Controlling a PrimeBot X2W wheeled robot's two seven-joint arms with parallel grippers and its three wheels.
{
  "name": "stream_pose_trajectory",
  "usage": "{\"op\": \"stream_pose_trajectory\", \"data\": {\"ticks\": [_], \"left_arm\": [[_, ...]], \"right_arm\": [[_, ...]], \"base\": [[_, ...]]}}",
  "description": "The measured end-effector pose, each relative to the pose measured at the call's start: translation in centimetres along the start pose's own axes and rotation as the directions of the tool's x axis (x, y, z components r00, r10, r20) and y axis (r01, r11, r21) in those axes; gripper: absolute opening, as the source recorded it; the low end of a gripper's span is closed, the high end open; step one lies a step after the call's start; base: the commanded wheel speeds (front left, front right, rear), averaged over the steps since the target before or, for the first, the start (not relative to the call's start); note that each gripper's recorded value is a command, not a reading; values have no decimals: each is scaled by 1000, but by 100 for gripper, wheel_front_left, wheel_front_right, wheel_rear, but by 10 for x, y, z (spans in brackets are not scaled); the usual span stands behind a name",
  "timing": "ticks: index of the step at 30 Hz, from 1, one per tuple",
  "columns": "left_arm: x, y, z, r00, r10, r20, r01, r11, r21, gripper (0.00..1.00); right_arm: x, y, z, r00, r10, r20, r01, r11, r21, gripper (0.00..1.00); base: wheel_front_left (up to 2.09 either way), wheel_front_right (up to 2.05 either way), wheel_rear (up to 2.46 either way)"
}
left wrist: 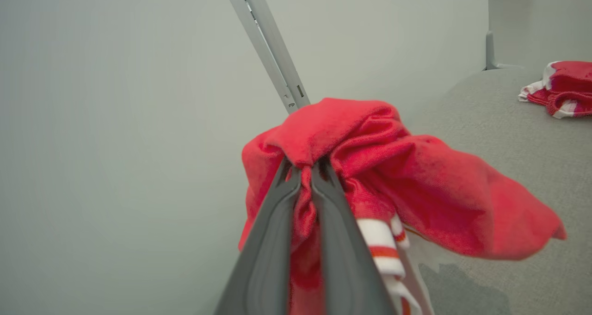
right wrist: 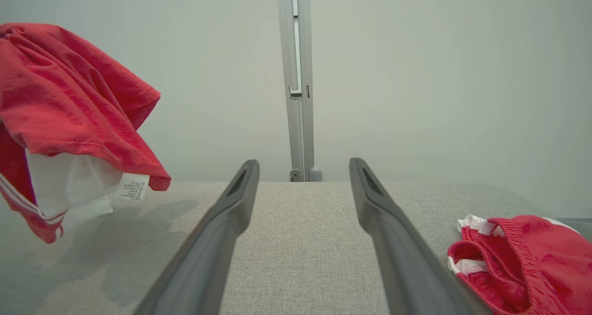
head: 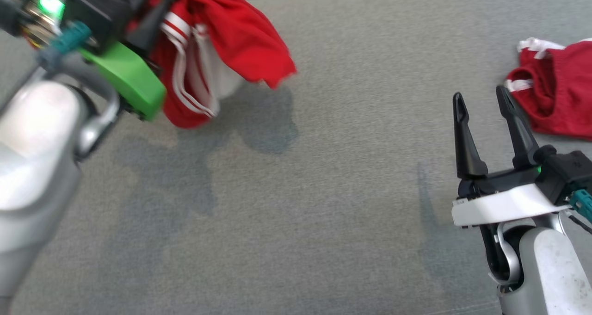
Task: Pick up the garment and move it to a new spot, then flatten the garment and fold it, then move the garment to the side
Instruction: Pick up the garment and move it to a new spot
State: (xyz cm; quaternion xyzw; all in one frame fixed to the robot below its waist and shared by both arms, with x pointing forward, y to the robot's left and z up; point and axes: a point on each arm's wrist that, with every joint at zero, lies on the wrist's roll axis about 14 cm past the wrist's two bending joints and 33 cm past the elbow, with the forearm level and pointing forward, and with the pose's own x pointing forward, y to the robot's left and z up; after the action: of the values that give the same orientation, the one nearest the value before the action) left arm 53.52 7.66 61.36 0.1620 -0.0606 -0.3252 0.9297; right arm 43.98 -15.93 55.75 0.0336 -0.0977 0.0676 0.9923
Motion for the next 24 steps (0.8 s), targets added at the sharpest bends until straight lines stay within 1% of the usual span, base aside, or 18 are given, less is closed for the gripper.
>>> {"op": "stream_pose_trajectory", "data": {"ticks": [3, 4, 7, 11, 13, 15, 16, 17, 18, 21, 24], "left_arm": [[7, -47, 6, 995, -70, 69, 74, 995, -68, 0], [9, -65, 2, 992, -95, 79, 103, 990, -97, 0], [9, -107, -18, 986, -152, 75, 161, 976, -150, 0], [3, -171, -57, 972, -234, 22, 231, 934, -273, 0], [2, -193, -68, 969, -248, 8, 235, 909, -345, 0], [4, -207, -72, 969, -246, 7, 229, 893, -388, 0], [4, -213, -73, 969, -246, 7, 228, 885, -405, 26], [4, -217, -75, 970, -243, 3, 222, 880, -419, 69], [4, -219, -76, 971, -240, -2, 216, 878, -427, 100], [2, -218, -75, 978, -207, -9, 180, 871, -457, 100], [0, -210, -67, 986, -167, 5, 151, 876, -458, 100]], "right_arm": [[-18, -13, 3, 999, -44, -9, 44, 999, 0, 100], [-24, -18, 4, 998, -60, -11, 60, 998, -2, 100], [-37, -25, 5, 996, -87, -18, 87, 996, 3, 100], [-49, -31, 4, 993, -113, -27, 113, 994, 3, 100], [-54, -34, 4, 992, -125, -30, 125, 992, 8, 100], [-58, -37, 2, 990, -135, -38, 135, 991, 9, 100], [-59, -38, 1, 990, -138, -39, 139, 990, 9, 100], [-60, -38, 0, 989, -142, -44, 142, 990, 8, 100], [-61, -39, -1, 989, -144, -46, 144, 990, 8, 100], [-63, -37, 0, 989, -140, -42, 140, 990, 14, 100], [-65, -34, 0, 990, -133, -44, 134, 991, 19, 100]], "base": [[0, 0, 0], [0, 0, 0], [0, 0, 0], [0, 0, 0], [0, 0, 0], [0, 0, 0], [0, 0, 0], [0, 0, 0], [0, 0, 0], [0, 0, 0], [0, 0, 0]]}}
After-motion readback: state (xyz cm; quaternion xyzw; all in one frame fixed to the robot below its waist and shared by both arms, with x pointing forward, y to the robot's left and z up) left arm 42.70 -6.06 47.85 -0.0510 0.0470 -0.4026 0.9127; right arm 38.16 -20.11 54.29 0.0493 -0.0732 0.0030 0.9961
